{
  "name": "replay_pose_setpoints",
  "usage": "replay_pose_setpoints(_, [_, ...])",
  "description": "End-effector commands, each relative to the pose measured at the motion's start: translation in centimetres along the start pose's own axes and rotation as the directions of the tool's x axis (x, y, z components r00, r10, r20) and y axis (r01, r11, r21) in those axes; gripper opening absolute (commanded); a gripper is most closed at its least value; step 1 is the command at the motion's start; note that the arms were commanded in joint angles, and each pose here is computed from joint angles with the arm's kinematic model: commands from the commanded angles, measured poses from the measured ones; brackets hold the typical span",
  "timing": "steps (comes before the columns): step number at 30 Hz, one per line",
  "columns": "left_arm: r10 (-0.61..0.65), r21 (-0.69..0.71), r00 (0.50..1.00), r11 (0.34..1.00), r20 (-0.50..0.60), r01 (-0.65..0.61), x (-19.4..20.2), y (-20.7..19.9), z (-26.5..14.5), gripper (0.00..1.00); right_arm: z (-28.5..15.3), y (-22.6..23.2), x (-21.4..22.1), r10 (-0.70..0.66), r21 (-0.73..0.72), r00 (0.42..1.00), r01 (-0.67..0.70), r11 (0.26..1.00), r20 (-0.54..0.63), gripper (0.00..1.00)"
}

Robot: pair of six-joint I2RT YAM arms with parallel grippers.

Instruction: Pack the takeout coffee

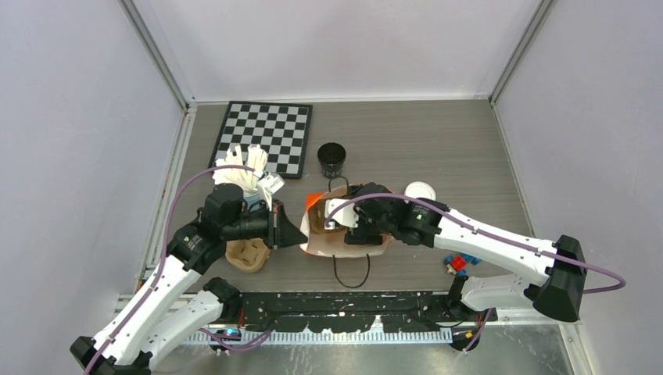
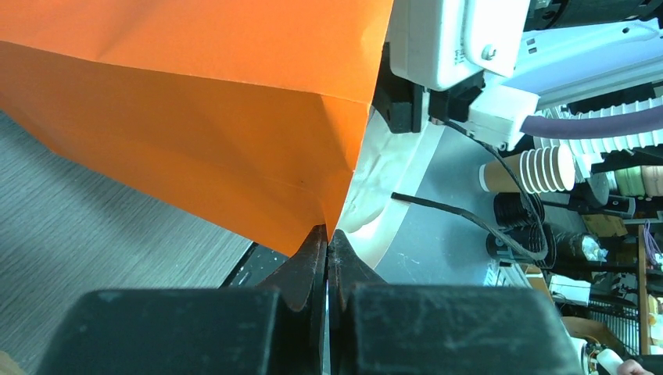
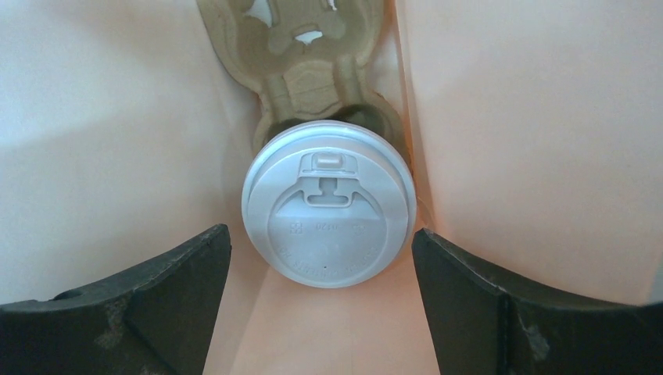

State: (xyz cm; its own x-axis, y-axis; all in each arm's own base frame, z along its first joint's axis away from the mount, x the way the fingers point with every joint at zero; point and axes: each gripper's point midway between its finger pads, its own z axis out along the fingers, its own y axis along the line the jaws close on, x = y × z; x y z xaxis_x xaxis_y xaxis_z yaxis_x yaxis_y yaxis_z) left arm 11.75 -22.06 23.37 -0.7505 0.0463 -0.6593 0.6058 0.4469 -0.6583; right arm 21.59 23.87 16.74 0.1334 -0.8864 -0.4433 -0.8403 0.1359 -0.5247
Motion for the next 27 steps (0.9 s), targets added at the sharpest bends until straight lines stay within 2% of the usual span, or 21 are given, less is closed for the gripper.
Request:
replay_pose_setpoints(1, [-0.017,-0.011,1.000,1.000,0.011,0.017,-1.1,-0.7,-0.5,0.00,-2.0,-1.0,-1.5,0.048,-0.002,0.998,-0.048,0.999,0.043,0.90])
replay_pose_setpoints(9, [-0.077,-0.027,0.996,0.997,0.044,0.078,-2.6,-0.8,0.1,0.00,-3.1,-0.8,-2.2,0.049,-0.049,0.997,-0.046,0.998,0.063,0.85])
replay_pose_setpoints(20, [-0.131,-0.059,0.988,0.989,0.085,0.136,-4.5,-0.6,0.6,0.00,-4.4,-0.4,-2.3,0.080,-0.090,0.995,-0.074,0.993,0.067,0.87])
replay_pose_setpoints(27, [-0.157,-0.077,0.982,0.983,0.106,0.166,-5.7,-0.6,0.8,0.00,-5.4,0.1,-3.0,0.128,-0.157,0.988,-0.114,0.981,0.082,0.82])
